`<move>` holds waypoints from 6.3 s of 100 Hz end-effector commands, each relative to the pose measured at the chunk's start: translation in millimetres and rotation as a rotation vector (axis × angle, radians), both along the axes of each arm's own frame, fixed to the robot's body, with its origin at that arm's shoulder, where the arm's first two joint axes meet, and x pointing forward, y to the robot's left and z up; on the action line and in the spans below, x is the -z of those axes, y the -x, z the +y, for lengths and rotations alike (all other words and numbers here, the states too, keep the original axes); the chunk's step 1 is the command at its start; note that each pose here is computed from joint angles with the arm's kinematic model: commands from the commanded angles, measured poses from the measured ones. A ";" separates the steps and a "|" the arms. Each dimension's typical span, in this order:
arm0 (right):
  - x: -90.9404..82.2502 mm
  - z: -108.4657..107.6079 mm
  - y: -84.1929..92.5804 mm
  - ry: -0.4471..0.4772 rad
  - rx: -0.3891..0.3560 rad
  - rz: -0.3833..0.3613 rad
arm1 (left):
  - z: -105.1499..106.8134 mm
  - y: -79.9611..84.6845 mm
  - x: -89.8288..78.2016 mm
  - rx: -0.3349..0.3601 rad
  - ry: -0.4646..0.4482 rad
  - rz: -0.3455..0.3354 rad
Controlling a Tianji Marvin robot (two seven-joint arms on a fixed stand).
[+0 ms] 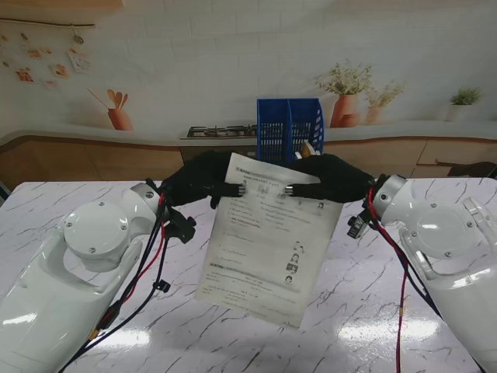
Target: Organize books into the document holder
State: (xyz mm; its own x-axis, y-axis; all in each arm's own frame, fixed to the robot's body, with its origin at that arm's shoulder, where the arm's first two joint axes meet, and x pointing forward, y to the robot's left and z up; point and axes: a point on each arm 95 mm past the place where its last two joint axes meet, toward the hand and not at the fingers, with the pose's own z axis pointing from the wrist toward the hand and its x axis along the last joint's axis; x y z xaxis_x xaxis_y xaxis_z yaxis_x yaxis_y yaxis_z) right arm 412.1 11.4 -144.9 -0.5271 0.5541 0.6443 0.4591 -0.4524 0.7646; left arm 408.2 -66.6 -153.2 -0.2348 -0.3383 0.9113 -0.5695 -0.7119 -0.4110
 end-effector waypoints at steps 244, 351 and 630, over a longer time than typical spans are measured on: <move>-107.8 -9.8 -8.1 0.062 0.786 -0.114 | 77.2 1.5 113.6 -0.236 -0.079 0.291; -78.0 45.0 -93.1 0.135 0.895 -0.148 | 83.8 3.2 125.8 -0.240 -0.085 0.322; 21.7 107.8 -132.5 0.388 0.848 -0.178 | 95.0 3.1 140.2 -0.233 -0.081 0.344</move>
